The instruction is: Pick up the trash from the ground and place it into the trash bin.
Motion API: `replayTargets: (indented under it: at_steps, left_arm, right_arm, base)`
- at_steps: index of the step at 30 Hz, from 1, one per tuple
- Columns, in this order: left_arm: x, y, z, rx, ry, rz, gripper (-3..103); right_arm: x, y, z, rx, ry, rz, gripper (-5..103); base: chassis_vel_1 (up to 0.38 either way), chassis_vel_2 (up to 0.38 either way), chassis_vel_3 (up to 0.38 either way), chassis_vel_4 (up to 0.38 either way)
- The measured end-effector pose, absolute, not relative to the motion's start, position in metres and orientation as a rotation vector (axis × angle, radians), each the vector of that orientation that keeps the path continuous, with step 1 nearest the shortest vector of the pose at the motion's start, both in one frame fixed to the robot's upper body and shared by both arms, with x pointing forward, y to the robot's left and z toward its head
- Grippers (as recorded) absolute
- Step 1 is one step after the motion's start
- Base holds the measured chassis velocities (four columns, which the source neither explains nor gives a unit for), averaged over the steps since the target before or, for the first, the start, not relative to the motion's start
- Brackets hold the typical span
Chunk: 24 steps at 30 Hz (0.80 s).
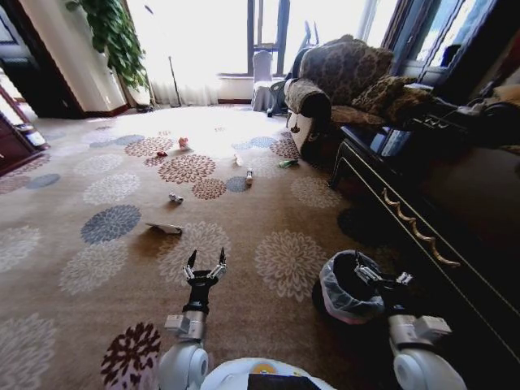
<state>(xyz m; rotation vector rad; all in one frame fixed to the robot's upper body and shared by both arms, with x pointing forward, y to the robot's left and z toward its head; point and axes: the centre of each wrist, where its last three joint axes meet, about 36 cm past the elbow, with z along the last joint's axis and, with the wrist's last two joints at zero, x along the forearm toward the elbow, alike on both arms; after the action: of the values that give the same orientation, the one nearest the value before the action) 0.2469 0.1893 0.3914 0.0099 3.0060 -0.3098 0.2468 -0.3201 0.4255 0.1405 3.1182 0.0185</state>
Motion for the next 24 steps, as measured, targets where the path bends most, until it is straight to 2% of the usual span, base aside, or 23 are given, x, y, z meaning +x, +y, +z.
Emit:
replayTargets:
  at_steps: [6,8,9,14,19,24]
  left_arm:
    - [0.246,0.188,0.387,0.015,3.017,-0.306,97]
    - [0.246,0.188,0.386,0.016,3.018,-0.306,97]
    - [0.246,0.187,0.386,0.019,3.017,-0.312,100]
    - [0.246,0.185,0.391,0.026,3.007,-0.338,97]
    - [0.247,0.182,0.395,0.071,3.012,-0.382,97]
    - [0.247,0.178,0.395,0.083,3.016,-0.415,97]
  right_arm:
    - [0.272,-0.343,0.425,0.099,3.273,-0.097,100]
    - [0.285,-0.350,0.424,0.053,3.322,-0.081,100]
    - [0.291,-0.353,0.421,0.031,3.346,-0.066,100]
    - [0.314,-0.370,0.409,-0.010,3.417,-0.133,100]
    - [0.312,-0.382,0.416,-0.061,3.546,-0.138,100]
    - [0.317,-0.398,0.429,-0.134,3.630,-0.314,100]
  base:
    - [-0.030,-0.020,0.023,0.020]
    - [0.000,0.000,0.000,0.000]
    - [0.000,0.000,0.000,0.000]
    - [0.000,0.000,0.000,0.000]
    - [0.000,0.000,0.000,0.000]
    - [0.000,0.000,0.000,0.000]
